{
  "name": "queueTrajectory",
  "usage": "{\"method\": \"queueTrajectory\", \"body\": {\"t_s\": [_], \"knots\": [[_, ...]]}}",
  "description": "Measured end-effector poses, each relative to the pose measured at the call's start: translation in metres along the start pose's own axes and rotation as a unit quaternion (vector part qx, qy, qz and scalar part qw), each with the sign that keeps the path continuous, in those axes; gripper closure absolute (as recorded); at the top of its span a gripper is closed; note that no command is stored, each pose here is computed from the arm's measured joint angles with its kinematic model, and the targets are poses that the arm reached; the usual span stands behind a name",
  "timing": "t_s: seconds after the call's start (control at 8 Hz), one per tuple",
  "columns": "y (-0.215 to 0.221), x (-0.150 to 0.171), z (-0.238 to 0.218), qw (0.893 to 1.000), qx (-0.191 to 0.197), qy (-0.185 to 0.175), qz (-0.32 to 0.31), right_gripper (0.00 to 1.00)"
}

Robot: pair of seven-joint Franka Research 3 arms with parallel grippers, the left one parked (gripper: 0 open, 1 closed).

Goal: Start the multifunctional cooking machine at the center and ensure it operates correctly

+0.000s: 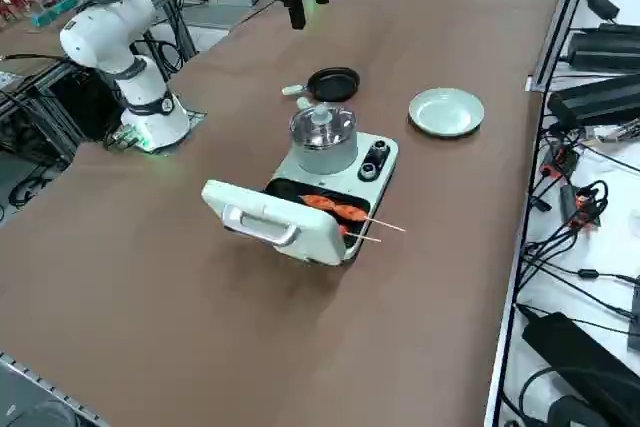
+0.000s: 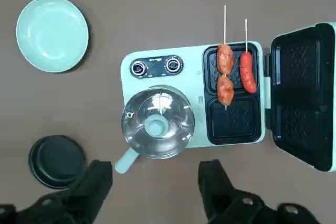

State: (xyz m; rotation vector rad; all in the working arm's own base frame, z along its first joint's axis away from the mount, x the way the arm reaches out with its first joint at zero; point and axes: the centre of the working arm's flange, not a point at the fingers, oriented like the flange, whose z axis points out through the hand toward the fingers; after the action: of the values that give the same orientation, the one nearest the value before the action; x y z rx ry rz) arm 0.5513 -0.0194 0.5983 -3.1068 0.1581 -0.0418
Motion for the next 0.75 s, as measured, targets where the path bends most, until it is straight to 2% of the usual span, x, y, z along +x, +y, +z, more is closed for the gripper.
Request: {"method": "queueTrajectory", "body": {"t_s": [0.75], "knots": [[0.0048, 0.0008, 0.0049, 1.000, -0.001, -0.009, 0.005, 0.00]]}}
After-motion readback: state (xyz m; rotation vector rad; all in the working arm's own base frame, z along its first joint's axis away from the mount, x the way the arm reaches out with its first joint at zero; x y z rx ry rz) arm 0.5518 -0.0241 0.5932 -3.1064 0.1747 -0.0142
